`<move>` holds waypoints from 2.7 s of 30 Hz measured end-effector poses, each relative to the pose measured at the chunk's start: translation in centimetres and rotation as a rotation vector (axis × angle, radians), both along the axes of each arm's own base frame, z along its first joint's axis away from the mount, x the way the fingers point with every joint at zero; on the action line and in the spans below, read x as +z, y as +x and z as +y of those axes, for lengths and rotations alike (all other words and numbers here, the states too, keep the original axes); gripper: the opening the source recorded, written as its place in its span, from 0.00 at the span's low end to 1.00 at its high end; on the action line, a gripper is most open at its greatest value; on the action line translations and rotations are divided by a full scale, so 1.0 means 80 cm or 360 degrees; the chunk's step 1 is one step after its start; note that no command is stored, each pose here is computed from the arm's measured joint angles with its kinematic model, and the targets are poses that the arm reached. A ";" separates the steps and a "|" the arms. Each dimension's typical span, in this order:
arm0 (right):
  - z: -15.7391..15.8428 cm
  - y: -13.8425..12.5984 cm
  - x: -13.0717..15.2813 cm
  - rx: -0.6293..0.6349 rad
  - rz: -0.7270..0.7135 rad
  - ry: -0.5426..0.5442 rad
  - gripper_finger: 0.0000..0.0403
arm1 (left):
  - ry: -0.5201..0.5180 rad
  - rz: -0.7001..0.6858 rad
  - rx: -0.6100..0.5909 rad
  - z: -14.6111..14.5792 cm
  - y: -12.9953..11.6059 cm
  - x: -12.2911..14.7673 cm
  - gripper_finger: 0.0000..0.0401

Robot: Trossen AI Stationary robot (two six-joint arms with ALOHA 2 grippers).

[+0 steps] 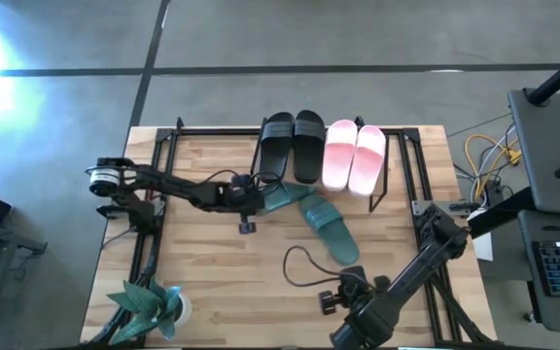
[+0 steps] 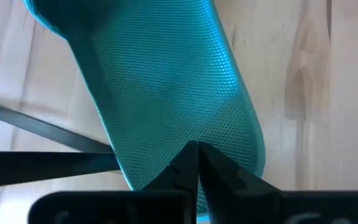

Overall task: Pick and place slides into the shelf
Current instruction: Put the green slipper under the shelf

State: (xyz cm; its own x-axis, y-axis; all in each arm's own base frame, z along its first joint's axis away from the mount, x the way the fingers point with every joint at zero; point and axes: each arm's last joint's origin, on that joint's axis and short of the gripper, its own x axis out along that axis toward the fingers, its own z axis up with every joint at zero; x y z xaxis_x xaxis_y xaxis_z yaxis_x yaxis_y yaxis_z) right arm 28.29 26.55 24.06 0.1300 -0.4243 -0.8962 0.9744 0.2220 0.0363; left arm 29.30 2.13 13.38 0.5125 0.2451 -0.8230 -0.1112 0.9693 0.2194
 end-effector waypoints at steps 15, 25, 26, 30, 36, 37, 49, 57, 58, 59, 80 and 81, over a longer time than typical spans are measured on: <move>-0.050 0.005 -0.056 -0.0114 0.0300 -0.0162 0.03 | -0.0338 -0.0274 -0.0166 -0.038 0.013 0.022 0.00; -0.093 0.011 -0.113 0.0029 0.0330 0.0082 0.03 | -0.0338 -0.0231 -0.0176 -0.054 0.008 0.019 0.00; -0.096 0.011 -0.116 0.0042 0.0318 0.0096 0.03 | -0.0339 -0.0228 -0.0185 -0.056 0.008 0.018 0.00; -0.105 0.017 -0.120 0.0126 0.0344 0.0112 0.03 | -0.0365 -0.0226 -0.0193 -0.065 0.007 0.018 0.00; -0.118 0.040 -0.114 0.0248 0.0226 0.0006 0.03 | -0.0374 -0.0226 -0.0245 -0.078 0.006 0.019 0.00; -0.121 0.045 -0.114 0.0265 0.0183 -0.0028 0.03 | -0.0377 -0.0227 -0.0249 -0.080 0.006 0.019 0.00; -0.125 0.066 -0.055 0.0377 -0.0001 -0.0193 0.03 | -0.0279 -0.0272 -0.0157 -0.078 0.006 0.025 0.00; -0.116 0.010 -0.016 0.0068 0.0157 -0.0251 0.03 | -0.0239 -0.0477 -0.0151 -0.076 0.001 0.062 0.00; -0.118 0.009 -0.023 0.0055 0.0178 -0.0212 0.03 | -0.0228 -0.0495 -0.0158 -0.076 0.000 0.067 0.00; -0.119 0.010 -0.030 0.0055 0.0186 -0.0176 0.03 | -0.0226 -0.0511 -0.0159 -0.075 -0.002 0.071 0.00; -0.230 0.068 -0.107 0.0153 0.0060 -0.0132 0.03 | -0.0314 -0.0654 -0.0159 -0.071 -0.100 0.163 0.00; -0.231 0.071 -0.110 0.0170 0.0044 -0.0122 0.03 | -0.0317 -0.0670 -0.0158 -0.071 -0.103 0.166 0.00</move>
State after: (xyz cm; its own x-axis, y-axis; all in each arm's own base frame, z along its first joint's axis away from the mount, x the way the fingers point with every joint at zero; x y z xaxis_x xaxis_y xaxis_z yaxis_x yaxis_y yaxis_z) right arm 34.01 8.08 15.28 0.1539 -0.4770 -0.8653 0.9455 0.3254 -0.0112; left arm 21.08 -3.52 26.64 0.8246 0.0367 -0.5646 -0.0554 0.9983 -0.0159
